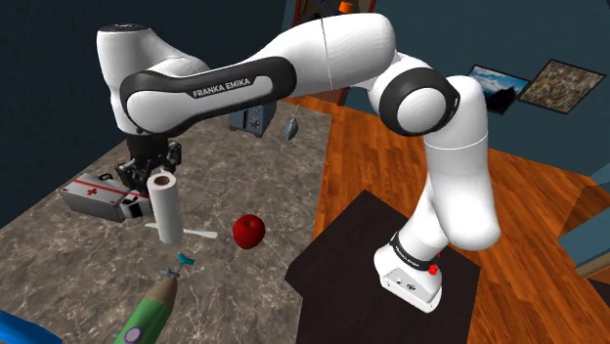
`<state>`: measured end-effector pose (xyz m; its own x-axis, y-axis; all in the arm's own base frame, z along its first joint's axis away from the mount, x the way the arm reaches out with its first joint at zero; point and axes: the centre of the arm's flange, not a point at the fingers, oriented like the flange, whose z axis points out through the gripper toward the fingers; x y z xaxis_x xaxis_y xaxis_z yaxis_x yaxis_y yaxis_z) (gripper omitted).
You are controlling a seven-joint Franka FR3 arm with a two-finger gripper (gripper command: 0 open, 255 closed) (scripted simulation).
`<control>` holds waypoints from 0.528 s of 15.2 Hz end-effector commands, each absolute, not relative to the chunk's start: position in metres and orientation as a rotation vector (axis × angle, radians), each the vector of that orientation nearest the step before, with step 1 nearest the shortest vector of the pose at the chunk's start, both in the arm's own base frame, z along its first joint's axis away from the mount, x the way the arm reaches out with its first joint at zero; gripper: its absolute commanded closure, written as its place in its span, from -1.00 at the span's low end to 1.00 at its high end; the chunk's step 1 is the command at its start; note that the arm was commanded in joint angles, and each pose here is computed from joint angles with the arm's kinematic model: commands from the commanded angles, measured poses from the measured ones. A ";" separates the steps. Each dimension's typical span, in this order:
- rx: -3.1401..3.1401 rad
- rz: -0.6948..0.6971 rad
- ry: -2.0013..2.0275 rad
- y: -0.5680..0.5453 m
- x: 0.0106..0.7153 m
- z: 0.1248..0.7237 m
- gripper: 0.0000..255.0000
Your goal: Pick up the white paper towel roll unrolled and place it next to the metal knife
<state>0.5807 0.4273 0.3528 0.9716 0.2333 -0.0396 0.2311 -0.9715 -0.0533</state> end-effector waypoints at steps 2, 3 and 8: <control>-3.072 0.071 -0.360 0.464 0.583 0.337 1.00; -3.072 0.071 -0.360 0.476 0.584 0.333 1.00; -3.072 0.071 -0.360 0.509 0.585 0.313 1.00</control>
